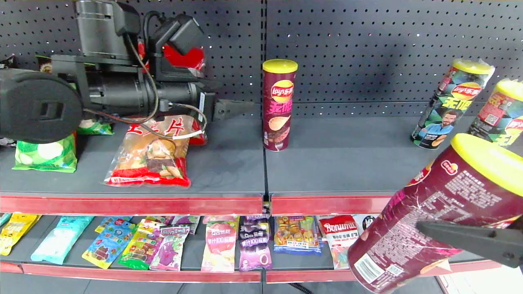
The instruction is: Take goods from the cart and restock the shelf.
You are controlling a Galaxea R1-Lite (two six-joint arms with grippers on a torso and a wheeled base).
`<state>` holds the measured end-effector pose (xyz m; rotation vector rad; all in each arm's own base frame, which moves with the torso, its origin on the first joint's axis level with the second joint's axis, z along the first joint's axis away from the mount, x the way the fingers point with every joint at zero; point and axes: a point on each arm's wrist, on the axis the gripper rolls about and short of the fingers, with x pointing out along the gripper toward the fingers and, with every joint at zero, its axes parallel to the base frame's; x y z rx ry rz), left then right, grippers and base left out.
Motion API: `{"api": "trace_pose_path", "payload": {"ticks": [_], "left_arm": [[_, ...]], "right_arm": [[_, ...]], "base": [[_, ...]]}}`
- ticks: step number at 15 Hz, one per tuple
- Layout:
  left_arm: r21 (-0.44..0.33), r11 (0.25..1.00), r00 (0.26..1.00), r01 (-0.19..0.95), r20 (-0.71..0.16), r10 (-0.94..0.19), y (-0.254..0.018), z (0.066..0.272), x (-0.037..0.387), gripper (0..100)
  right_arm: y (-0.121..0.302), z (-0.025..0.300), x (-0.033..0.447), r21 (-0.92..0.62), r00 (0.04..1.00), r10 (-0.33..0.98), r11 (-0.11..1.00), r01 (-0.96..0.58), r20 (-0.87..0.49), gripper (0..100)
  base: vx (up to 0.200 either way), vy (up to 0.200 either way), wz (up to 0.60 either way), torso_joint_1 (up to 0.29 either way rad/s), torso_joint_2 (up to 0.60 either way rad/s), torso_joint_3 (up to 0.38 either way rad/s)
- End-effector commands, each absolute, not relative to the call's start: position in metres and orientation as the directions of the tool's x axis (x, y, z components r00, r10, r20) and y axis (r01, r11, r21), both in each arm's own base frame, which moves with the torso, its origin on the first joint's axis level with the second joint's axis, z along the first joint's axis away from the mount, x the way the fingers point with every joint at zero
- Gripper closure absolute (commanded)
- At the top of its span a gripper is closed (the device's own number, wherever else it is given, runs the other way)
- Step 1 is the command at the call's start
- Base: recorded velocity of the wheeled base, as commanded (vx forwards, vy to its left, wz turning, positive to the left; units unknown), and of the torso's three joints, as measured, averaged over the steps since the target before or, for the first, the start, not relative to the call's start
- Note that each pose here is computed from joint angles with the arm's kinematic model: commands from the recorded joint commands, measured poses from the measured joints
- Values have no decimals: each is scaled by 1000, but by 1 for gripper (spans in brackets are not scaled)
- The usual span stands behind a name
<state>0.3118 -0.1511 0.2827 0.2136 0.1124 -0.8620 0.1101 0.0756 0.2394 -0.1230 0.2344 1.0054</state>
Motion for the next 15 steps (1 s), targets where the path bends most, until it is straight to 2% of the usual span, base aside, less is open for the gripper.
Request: {"api": "trace_pose_path", "payload": {"ticks": [1,5,15], "left_arm": [[134,607,621,783,-195,-759,-175,268,337,0],[142,585,602,798,-177,-778,-194,267,348,0],[148,600,618,786,-157,-771,-208,260,377,0]], "right_arm": [[75,239,109,5,515,821,532,-846,-248,100],[72,240,106,18,523,818,543,-840,-239,100],[71,239,105,20,528,814,548,-836,-242,100]], "base": [[0,0,0,0,0,0],[0,0,0,0,0,0],[0,0,0,0,0,0]]}}
